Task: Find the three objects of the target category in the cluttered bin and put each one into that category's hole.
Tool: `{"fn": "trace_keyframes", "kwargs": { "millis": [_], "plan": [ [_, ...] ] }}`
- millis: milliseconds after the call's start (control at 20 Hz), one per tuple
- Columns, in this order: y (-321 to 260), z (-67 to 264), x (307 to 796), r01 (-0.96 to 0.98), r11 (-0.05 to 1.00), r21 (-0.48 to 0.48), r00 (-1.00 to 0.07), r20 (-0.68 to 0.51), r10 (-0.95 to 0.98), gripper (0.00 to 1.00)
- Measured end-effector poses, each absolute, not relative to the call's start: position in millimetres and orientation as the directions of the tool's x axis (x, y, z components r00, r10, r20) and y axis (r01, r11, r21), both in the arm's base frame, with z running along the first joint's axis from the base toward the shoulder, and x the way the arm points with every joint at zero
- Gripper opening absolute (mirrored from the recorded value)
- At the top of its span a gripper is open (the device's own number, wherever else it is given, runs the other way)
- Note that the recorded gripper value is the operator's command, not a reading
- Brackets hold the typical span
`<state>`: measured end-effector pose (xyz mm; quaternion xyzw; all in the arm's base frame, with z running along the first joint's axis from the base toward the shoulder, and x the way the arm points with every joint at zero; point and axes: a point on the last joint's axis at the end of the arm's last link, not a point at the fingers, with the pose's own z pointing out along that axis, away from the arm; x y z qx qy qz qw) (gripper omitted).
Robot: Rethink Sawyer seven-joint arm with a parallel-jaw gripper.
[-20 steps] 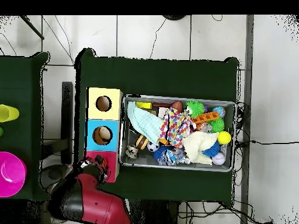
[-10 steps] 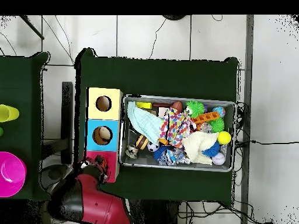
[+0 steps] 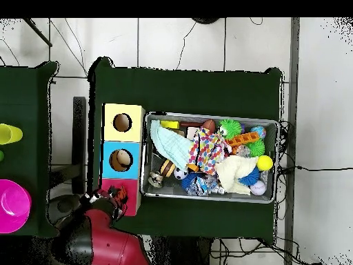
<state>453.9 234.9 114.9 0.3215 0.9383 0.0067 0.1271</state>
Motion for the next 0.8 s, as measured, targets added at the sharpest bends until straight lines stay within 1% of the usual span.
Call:
{"fn": "trace_keyframes", "kwargs": {
  "millis": [800],
  "plan": [
    [239.5,114.4,447.8,0.592,0.801,0.089,-0.769,-0.233,0.595,0.0]
  ]
}}
